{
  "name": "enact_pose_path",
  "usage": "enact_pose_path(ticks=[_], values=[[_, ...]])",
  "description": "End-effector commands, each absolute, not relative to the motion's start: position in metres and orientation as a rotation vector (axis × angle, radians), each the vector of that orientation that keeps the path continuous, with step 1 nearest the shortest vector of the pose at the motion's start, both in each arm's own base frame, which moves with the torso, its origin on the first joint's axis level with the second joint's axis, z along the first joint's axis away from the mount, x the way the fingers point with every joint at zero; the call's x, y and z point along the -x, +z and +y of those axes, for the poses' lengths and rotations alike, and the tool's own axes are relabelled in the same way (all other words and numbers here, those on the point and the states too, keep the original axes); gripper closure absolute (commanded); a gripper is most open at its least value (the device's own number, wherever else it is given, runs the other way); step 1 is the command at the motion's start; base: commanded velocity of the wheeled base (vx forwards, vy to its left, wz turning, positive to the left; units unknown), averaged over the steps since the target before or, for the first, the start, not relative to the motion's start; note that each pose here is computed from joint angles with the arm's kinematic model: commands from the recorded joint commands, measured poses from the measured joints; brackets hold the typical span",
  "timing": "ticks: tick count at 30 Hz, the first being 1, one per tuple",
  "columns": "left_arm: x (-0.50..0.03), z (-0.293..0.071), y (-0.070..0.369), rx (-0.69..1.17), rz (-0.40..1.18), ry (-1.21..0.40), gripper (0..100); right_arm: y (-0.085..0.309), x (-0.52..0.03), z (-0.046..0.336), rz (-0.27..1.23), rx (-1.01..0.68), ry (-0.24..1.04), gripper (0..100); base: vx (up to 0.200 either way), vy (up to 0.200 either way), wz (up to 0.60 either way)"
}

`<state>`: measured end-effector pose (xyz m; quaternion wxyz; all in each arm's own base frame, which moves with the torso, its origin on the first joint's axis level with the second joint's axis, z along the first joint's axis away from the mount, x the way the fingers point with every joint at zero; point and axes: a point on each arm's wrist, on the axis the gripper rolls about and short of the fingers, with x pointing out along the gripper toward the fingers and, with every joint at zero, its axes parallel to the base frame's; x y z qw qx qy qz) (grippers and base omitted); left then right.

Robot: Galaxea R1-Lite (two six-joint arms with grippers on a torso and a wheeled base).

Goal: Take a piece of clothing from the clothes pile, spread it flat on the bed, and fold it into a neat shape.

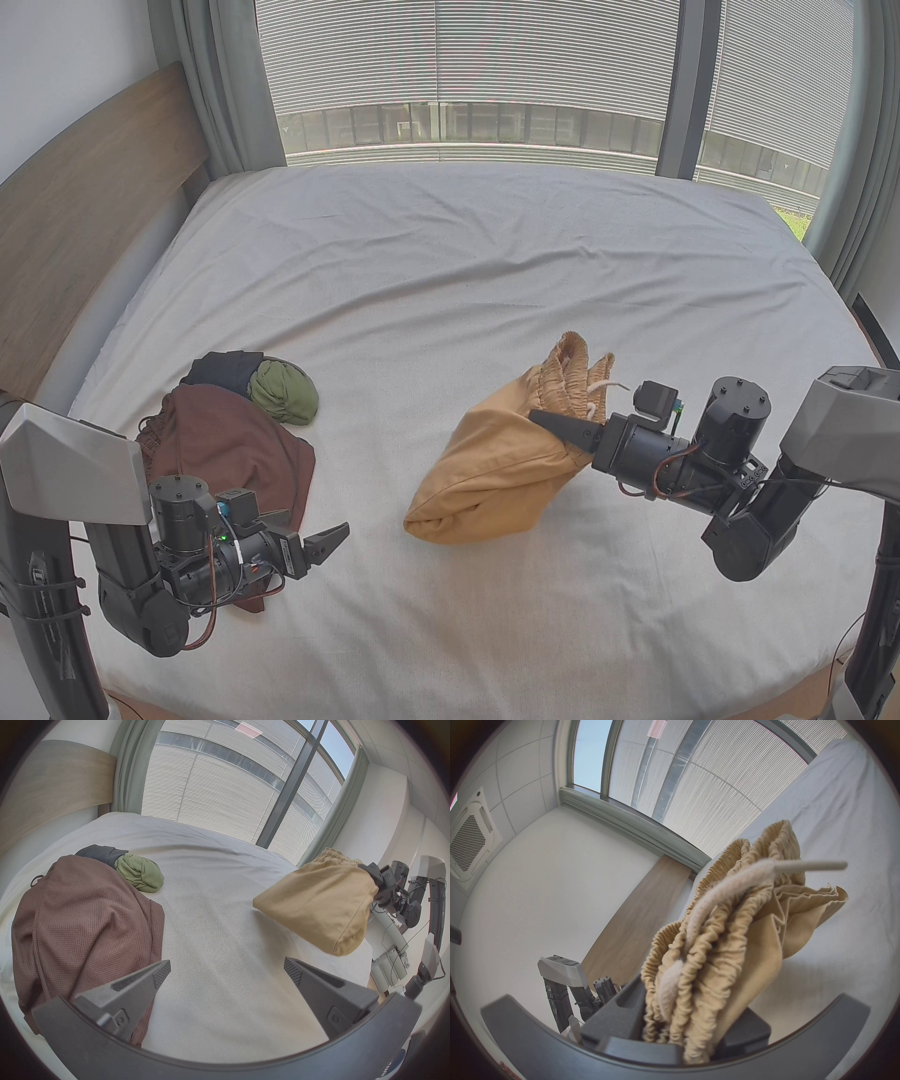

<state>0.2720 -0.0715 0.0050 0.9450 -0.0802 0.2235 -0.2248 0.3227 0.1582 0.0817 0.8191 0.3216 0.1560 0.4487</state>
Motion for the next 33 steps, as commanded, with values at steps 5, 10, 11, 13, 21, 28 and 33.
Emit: enact_pose_path(ticks=[5, 10, 11, 13, 21, 28, 33], values=[[-0.272, -0.072, 0.005, 0.164, 0.450, -0.460, 0, 0.099, -0.342, 0.165, 0.285, -0.686, 0.969, 100, 0.000, 0.000, 0.00], [-0.273, -0.072, 0.005, 0.164, 0.452, -0.460, 0, 0.114, -0.362, 0.173, 0.274, -0.685, 0.972, 100, 0.000, 0.000, 0.00], [-0.273, -0.072, 0.005, 0.164, 0.452, -0.458, 0, 0.115, -0.366, 0.174, 0.278, -0.685, 0.968, 100, 0.000, 0.000, 0.00], [-0.273, -0.072, 0.005, 0.164, 0.452, -0.458, 0, 0.114, -0.378, 0.177, 0.289, -0.687, 0.958, 100, 0.000, 0.000, 0.00], [-0.273, -0.072, 0.004, 0.164, 0.455, -0.458, 0, 0.108, -0.407, 0.186, 0.304, -0.688, 0.943, 100, 0.000, 0.000, 0.00], [-0.273, -0.072, 0.003, 0.164, 0.456, -0.458, 0, 0.097, -0.422, 0.192, 0.318, -0.690, 0.938, 100, 0.000, 0.000, 0.00], [-0.273, -0.072, 0.003, 0.164, 0.460, -0.459, 0, 0.095, -0.428, 0.192, 0.308, -0.690, 0.935, 100, 0.000, 0.000, 0.00]])
